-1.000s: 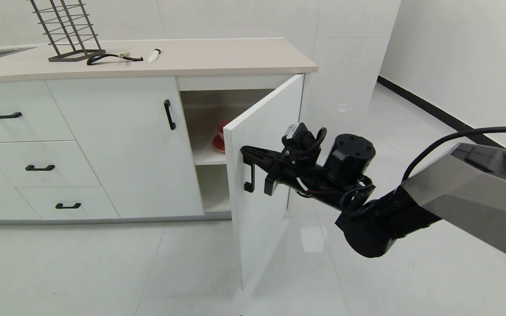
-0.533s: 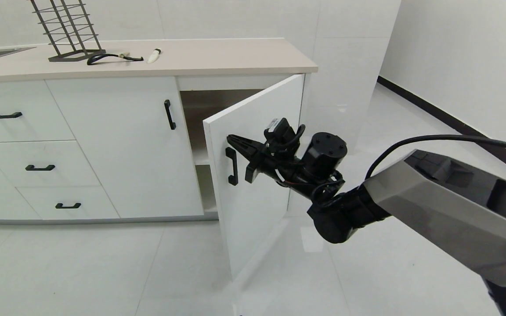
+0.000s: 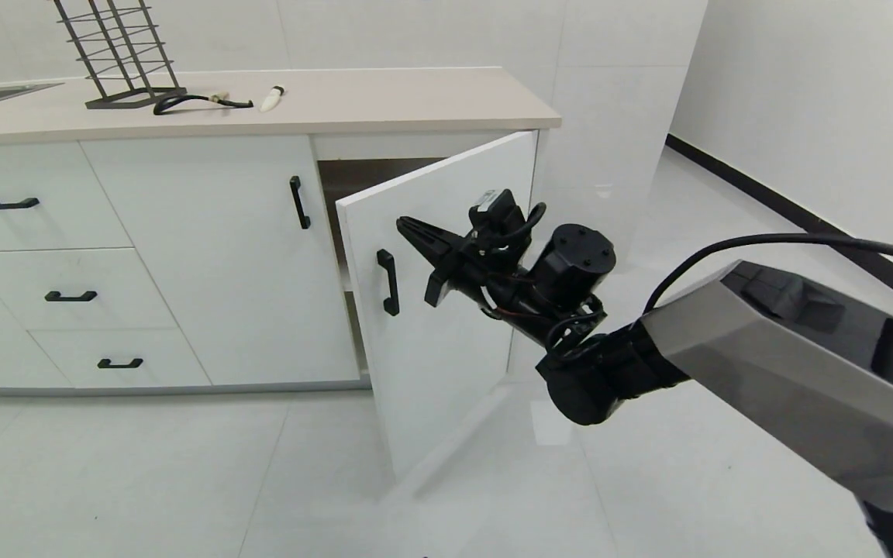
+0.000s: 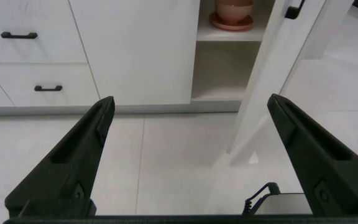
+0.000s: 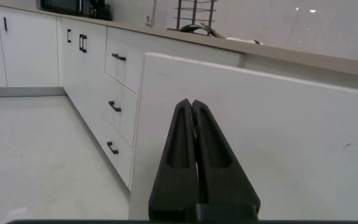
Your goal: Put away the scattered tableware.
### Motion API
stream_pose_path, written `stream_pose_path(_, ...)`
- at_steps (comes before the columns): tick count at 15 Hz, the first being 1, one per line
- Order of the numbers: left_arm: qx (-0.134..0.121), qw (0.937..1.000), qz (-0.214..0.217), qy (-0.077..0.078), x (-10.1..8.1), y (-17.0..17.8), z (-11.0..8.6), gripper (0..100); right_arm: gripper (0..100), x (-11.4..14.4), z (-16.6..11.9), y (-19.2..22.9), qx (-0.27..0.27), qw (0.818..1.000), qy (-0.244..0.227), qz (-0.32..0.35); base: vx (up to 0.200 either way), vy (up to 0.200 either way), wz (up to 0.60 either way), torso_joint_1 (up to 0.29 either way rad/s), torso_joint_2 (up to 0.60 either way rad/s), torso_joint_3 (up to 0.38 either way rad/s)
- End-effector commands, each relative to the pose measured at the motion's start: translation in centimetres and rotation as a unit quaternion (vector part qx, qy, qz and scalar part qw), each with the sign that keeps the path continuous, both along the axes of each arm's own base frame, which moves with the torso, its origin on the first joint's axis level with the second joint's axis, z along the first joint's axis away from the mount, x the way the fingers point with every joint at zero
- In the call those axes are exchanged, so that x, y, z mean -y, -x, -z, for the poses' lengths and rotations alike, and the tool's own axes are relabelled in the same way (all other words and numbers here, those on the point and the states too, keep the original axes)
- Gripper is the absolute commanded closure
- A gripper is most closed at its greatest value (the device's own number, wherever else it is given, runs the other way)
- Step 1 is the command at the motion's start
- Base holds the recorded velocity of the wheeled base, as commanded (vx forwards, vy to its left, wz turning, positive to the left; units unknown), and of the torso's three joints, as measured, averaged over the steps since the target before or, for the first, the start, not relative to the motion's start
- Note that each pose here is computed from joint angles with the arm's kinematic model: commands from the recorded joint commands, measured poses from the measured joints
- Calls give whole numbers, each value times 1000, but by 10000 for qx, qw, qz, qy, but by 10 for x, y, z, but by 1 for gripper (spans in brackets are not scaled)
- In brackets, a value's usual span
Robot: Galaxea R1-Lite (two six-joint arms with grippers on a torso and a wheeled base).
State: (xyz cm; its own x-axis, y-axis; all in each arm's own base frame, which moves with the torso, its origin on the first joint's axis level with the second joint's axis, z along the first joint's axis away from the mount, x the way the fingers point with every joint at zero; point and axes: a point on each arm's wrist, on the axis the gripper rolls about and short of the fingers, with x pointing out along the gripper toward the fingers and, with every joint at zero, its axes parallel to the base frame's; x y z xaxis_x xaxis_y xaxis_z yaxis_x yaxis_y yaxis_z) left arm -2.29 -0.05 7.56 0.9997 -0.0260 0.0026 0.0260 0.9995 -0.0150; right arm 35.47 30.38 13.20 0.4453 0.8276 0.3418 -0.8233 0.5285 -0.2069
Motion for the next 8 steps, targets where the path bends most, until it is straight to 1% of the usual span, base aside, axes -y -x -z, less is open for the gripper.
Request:
stream_pose_path(1, -5, 10000, 1, 1, 0, 0, 0, 0, 100, 29, -44, 32, 109, 9999, -95, 16, 0, 0, 0, 0, 0, 0)
stream_pose_path(2, -5, 10000, 1, 1, 0, 0, 0, 0, 100, 45, -56, 45, 98, 9999, -85, 69, 0, 0, 0, 0, 0, 0)
stream_pose_path(4, -5, 10000, 1, 1, 0, 0, 0, 0, 100, 92, -80, 75, 96, 9994, -67, 326, 0, 0, 0, 0, 0, 0)
stream_pose_path(6, -5, 10000, 1, 1, 0, 0, 0, 0, 100, 161, -97, 118, 99, 9961, -62, 869, 0, 0, 0, 0, 0, 0)
stream_pose_path(7, -5, 10000, 1, 1, 0, 0, 0, 0, 100, 187, -99, 138, 128, 9936, -65, 1124, 0, 0, 0, 0, 0, 0)
stream_pose_path(8, -5, 10000, 1, 1, 0, 0, 0, 0, 100, 223, -99, 175, 209, 9884, -93, 1499, 0, 0, 0, 0, 0, 0)
